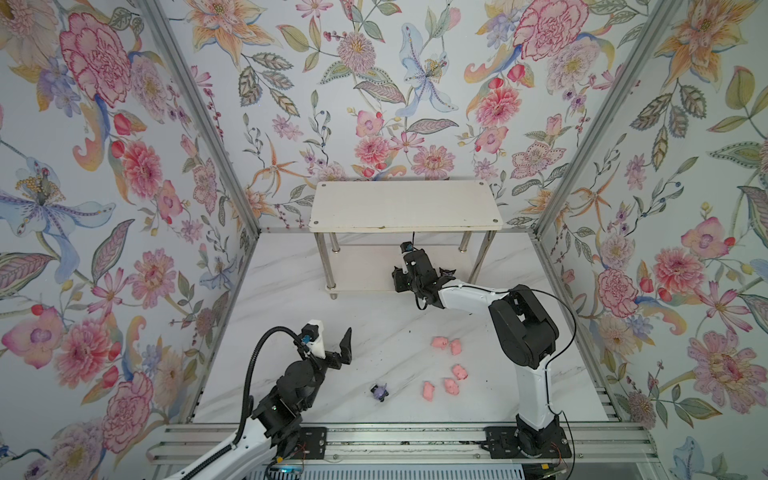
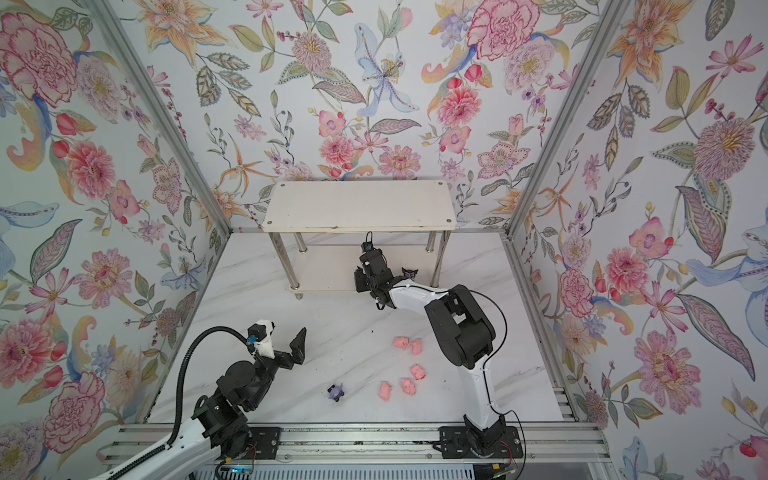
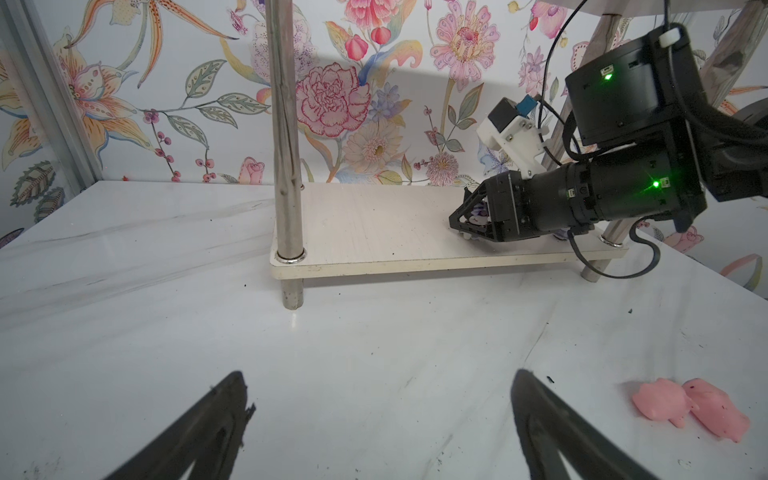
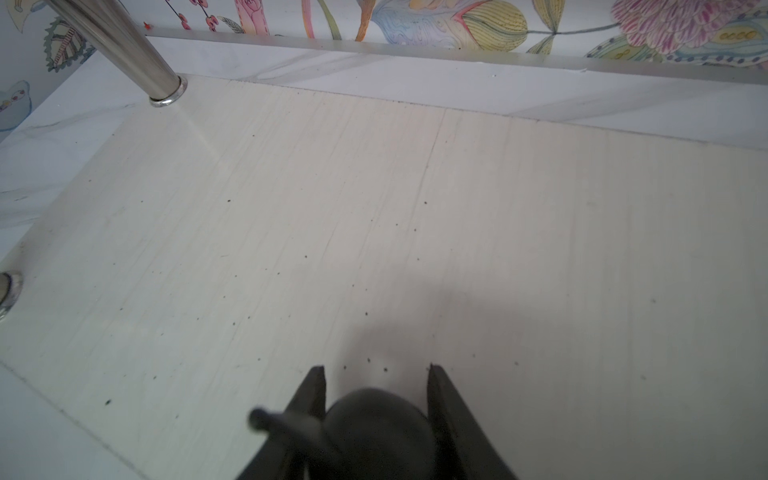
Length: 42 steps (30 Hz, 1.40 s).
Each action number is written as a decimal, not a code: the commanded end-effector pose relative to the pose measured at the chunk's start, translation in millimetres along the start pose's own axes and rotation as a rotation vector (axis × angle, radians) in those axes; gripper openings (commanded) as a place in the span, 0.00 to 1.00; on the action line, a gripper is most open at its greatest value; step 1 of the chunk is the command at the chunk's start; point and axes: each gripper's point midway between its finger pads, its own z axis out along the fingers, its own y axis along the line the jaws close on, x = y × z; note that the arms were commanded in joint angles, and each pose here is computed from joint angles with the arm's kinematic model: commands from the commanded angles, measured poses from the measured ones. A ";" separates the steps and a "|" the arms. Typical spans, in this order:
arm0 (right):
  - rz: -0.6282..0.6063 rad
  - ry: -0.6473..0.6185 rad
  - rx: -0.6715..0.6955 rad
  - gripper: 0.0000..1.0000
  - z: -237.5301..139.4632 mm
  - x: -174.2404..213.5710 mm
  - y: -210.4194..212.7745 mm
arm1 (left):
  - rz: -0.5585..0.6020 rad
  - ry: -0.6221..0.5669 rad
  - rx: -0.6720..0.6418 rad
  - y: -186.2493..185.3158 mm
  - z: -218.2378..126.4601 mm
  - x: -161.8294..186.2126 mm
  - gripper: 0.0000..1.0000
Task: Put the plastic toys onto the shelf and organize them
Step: 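Slide the grasped Kuromi along the lower shelf with the right gripper and release, then lower the right gripper to the table and grasp the lying purple Kuromi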
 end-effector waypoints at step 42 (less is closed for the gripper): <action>0.013 -0.142 -0.021 0.87 -115.4 -50.1 10.6 | -0.008 0.001 -0.005 4.6 1.6 4.4 0.99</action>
